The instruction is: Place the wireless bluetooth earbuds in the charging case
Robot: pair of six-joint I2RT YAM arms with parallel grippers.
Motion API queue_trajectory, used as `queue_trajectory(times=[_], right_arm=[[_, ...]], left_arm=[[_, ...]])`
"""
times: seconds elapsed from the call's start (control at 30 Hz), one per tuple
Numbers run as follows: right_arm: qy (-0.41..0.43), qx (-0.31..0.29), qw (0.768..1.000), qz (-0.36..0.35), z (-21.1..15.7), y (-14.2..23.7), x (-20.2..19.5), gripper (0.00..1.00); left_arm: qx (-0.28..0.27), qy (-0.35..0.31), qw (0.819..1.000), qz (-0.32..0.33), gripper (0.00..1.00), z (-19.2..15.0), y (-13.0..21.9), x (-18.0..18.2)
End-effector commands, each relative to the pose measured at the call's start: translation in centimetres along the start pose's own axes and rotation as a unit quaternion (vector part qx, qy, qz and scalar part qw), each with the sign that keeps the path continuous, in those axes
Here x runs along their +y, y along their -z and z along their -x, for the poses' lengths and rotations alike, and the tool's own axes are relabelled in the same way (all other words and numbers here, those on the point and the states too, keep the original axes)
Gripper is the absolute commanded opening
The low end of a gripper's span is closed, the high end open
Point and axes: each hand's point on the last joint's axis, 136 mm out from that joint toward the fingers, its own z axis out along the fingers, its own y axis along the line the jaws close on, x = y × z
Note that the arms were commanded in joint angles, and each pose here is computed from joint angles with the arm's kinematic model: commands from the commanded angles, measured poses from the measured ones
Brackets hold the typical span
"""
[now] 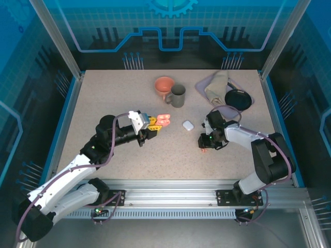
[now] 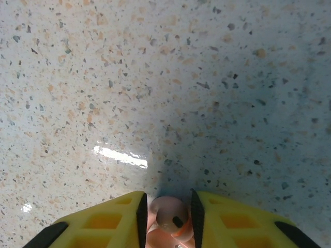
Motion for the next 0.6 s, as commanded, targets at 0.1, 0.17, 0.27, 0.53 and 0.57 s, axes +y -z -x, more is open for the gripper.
queue_trajectory(times=[0.1, 0.17, 0.27, 0.53, 0.57], right_arm=[[0.011, 0.022, 1.000, -0.012, -0.33, -0.06, 0.36, 0.31], [0.015, 0.030, 0.999, -0.015, -0.49, -0.13, 0.44, 0.30], [0.022, 0.042, 0.999, -0.019, -0.69, -0.20, 0.65, 0.31], [0.038, 0.062, 0.997, -0.025, -1.15, -0.51, 1.13, 0.28], [0.037, 0.064, 0.997, -0.025, -1.22, -0.57, 1.13, 0.27]], left_arm=[[-0.006, -0.004, 1.000, 0.006, 0.00, 0.75, 0.37, -0.08], [-0.007, -0.004, 1.000, 0.007, 0.00, 0.81, 0.43, -0.08], [-0.007, -0.004, 1.000, 0.009, 0.00, 0.77, 0.56, -0.05], [-0.004, -0.006, 1.000, 0.011, 0.00, 0.62, 0.72, -0.11], [-0.004, -0.007, 1.000, 0.011, 0.00, 0.63, 0.75, -0.11]])
